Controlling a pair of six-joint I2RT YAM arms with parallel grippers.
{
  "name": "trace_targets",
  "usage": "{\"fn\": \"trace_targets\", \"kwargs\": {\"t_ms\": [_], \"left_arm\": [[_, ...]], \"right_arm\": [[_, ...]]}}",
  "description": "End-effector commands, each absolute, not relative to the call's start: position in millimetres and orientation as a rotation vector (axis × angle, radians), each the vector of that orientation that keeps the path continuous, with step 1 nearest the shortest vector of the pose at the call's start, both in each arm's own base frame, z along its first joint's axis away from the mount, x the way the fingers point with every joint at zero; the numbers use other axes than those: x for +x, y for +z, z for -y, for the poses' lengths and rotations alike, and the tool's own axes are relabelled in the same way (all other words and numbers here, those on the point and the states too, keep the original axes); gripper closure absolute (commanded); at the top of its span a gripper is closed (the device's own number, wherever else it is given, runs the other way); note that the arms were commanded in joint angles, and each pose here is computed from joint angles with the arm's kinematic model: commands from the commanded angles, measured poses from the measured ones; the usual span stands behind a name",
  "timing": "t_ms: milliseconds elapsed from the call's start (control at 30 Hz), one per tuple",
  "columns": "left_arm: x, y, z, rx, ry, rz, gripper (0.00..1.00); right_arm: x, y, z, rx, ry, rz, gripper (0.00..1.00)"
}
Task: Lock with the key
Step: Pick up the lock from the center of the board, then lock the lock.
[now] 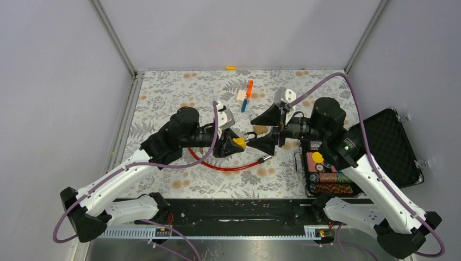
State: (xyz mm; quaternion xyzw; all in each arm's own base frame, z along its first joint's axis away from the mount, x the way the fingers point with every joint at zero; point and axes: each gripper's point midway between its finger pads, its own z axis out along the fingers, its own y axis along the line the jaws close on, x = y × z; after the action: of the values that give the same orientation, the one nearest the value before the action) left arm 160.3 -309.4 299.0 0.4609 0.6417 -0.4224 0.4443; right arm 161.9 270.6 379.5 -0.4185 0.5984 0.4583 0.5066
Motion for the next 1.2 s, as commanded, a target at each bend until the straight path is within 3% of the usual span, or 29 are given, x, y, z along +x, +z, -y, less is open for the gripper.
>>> {"fn": "trace_targets", "kwargs": {"t_ms": [0, 133, 200, 300, 533, 600, 667, 700, 833, 867, 900, 967, 1067, 1167], "left_arm": [[133, 347, 314, 1.252, -1.161, -1.344, 1.00], [126, 349, 313, 1.274, -1.187, -1.313, 1.00], [124, 350, 314, 1.281, -1.201, -1.304, 1.00], [122, 352, 315, 1.287, -1.215, -1.296, 1.00], [125, 353, 316, 1.276, -1.205, -1.290, 1.00], [127, 355, 317, 1.266, -1.203, -1.288, 1.00], [130, 358, 317, 1.245, -1.193, -1.284, 1.00], [132, 359, 317, 1.231, -1.186, -1.283, 1.00], [150, 366, 317, 1.133, -1.122, -1.294, 1.00], [155, 366, 317, 1.107, -1.099, -1.295, 1.00], [157, 367, 317, 1.085, -1.104, -1.309, 1.00], [155, 365, 317, 1.094, -1.121, -1.315, 1.00], [147, 361, 319, 1.150, -1.157, -1.334, 1.00], [134, 360, 319, 1.218, -1.219, -1.331, 1.00]], "right_arm": [[136, 380, -275, -1.264, 1.158, -1.309, 0.21], [125, 361, -268, -1.338, 1.159, -1.354, 0.28], [122, 354, -266, -1.354, 1.161, -1.366, 0.44], [121, 345, -265, -1.369, 1.161, -1.393, 0.55], [122, 331, -263, -1.363, 1.167, -1.463, 0.65], [121, 329, -263, -1.351, 1.184, -1.503, 0.77], [124, 326, -263, -1.307, 1.198, -1.576, 0.96], [125, 325, -264, -1.288, 1.202, -1.600, 1.00], [131, 329, -267, -1.183, 1.237, -1.690, 1.00], [132, 331, -268, -1.164, 1.244, -1.695, 0.93], [133, 332, -269, -1.159, 1.245, -1.690, 0.64], [134, 332, -268, -1.171, 1.217, -1.628, 0.37], [134, 330, -264, -1.219, 1.147, -1.499, 0.22], [122, 331, -260, -1.289, 1.140, -1.408, 0.21]]}}
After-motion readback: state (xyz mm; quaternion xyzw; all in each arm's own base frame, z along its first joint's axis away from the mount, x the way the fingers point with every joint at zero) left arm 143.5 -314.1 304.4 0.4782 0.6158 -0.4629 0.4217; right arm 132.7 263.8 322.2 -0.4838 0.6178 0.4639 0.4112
